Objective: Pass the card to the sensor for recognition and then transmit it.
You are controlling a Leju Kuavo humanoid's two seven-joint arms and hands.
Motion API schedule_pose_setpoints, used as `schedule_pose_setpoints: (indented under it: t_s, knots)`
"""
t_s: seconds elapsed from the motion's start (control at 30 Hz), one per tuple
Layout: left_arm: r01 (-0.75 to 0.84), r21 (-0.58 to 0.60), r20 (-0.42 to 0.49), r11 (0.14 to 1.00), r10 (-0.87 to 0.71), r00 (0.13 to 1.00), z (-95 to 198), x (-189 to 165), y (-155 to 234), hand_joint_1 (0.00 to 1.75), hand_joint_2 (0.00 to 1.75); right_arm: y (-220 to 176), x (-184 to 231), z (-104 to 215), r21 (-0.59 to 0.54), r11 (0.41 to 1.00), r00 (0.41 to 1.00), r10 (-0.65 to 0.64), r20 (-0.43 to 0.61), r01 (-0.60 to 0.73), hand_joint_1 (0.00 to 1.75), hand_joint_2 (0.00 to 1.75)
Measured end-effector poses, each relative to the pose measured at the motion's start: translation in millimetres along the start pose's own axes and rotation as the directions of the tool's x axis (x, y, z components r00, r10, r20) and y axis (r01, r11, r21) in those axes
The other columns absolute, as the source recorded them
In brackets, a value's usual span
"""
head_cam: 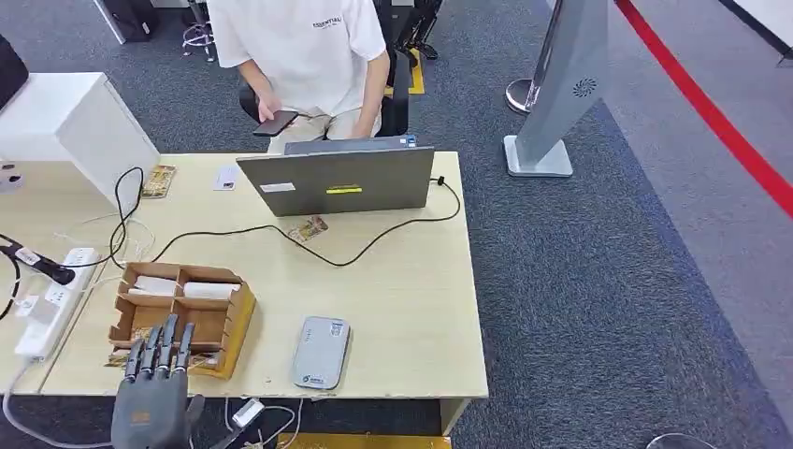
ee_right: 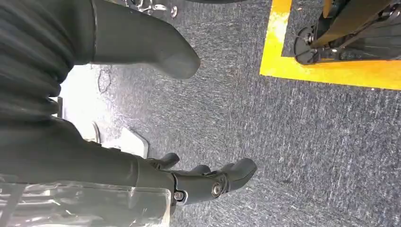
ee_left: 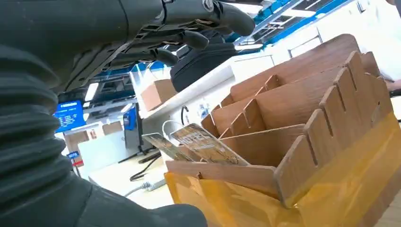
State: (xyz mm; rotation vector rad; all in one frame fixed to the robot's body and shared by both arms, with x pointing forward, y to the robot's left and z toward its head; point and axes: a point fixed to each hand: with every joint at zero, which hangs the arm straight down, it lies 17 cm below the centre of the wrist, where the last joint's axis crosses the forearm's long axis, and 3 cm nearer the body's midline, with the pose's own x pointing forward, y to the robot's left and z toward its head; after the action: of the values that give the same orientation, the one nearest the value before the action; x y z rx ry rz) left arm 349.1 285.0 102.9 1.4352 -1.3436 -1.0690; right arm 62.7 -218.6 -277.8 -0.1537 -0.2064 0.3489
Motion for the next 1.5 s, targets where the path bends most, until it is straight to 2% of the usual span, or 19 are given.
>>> schedule_pose_setpoints:
  t_s: [0.93,1.5]
  knots:
    - [-0.001,0.042,-0.088,0.999,0.004,0.996,-8,-34,12,0.0,1.75,1,0,0,0.004,1.0,1.0,0.01,0.002,-0.01,0.0,1.75]
    - [-0.006,0.034,-0.093,0.999,0.009,0.996,-11,-33,11,0.0,1.75,1,0,0,0.007,1.0,1.0,0.017,0.003,-0.017,0.0,1.75]
